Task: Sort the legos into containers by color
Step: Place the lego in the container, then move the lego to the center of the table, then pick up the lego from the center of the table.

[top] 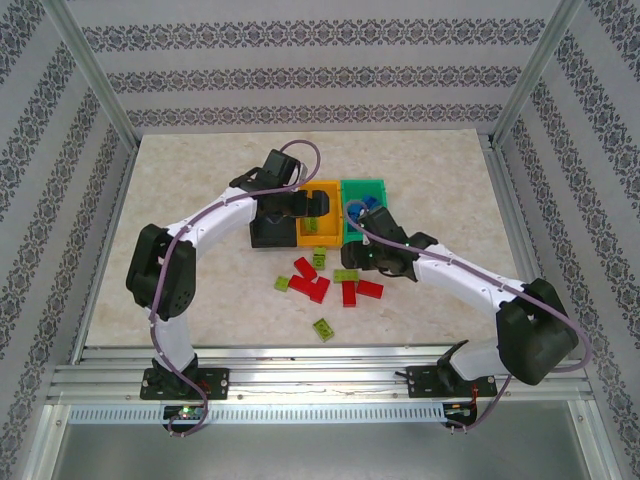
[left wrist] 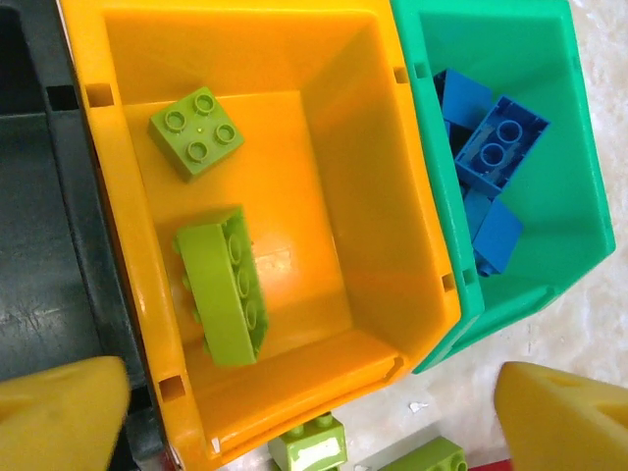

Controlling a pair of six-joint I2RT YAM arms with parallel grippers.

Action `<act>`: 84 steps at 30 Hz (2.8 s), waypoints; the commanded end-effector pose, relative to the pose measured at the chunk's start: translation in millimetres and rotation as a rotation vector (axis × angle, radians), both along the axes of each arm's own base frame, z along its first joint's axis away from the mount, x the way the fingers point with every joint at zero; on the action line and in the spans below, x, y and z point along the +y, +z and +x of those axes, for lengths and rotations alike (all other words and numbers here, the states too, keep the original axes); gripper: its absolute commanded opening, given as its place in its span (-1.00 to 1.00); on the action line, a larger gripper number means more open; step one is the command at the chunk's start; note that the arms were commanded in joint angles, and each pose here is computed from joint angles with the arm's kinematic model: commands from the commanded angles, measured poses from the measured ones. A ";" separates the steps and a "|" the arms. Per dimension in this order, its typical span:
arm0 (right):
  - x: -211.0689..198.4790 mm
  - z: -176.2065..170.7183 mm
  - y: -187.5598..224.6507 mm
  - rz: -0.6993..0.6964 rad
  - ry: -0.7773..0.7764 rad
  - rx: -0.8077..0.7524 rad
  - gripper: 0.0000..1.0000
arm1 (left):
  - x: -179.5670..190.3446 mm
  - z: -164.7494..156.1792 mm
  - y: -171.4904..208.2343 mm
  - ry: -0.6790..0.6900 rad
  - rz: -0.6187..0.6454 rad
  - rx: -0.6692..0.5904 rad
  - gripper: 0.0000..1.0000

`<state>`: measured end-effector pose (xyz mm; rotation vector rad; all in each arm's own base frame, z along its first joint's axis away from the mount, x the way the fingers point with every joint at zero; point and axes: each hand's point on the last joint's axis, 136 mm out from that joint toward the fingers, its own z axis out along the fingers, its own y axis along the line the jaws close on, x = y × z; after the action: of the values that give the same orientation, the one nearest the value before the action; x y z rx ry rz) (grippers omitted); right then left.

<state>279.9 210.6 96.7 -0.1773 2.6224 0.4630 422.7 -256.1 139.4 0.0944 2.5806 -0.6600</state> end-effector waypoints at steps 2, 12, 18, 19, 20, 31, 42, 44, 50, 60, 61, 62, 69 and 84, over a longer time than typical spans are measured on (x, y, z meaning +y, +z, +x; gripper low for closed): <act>6.3 -20.7 -27.7 -0.050 0.032 0.084 0.15 | 0.2 -13.8 10.6 -0.026 -0.018 -0.035 0.99; 0.7 -19.7 -42.5 -0.148 0.017 0.105 0.16 | 36.5 -43.6 5.6 0.031 0.016 -0.088 0.99; 4.7 -18.6 -50.6 -0.153 0.014 0.135 0.17 | 57.6 -56.0 9.6 0.078 -0.002 -0.130 0.99; 4.9 -17.6 -50.7 -0.154 0.011 0.134 0.17 | 60.9 -57.4 10.1 0.085 -0.010 -0.134 0.99; 4.8 -16.7 -50.7 -0.154 0.005 0.133 0.17 | 63.8 -58.8 9.9 0.092 -0.015 -0.133 0.99; 14.8 -8.6 -53.1 -0.149 -0.010 0.156 0.31 | 74.9 -70.5 5.7 0.116 -0.017 -0.129 0.99; 22.8 -12.3 -68.7 -0.147 0.006 0.219 0.53 | 80.5 -82.0 -2.9 0.106 0.000 -0.117 0.99; 26.7 -13.2 -73.2 -0.154 0.017 0.236 0.57 | 80.0 -82.9 -5.5 0.105 -0.003 -0.111 0.99; 30.8 -11.6 -82.6 -0.213 0.030 0.249 0.56 | 78.8 -84.5 -7.0 0.101 -0.013 -0.105 0.99; 54.7 -8.8 -65.1 -0.119 0.043 0.226 0.55 | 80.1 -86.3 -8.6 0.095 -0.001 -0.105 0.99; 55.2 -8.2 -61.4 -0.112 0.040 0.218 0.55 | 80.0 -86.6 -9.3 0.096 -0.004 -0.103 0.99; 55.7 -6.1 -56.2 -0.107 0.035 0.202 0.55 | 79.5 -86.7 -9.7 0.096 -0.007 -0.101 0.99; 53.7 -1.3 -41.9 -0.102 0.028 0.160 0.55 | 78.1 -89.5 -16.4 0.098 -0.025 -0.090 0.99; 60.7 -14.9 -81.9 -0.143 0.056 0.261 0.52 | 77.9 -91.9 -21.4 0.100 -0.034 -0.086 0.99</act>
<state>271.4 271.2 24.8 -0.2462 2.8726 0.3667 326.2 -178.3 108.9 -0.0005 2.5235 -0.6165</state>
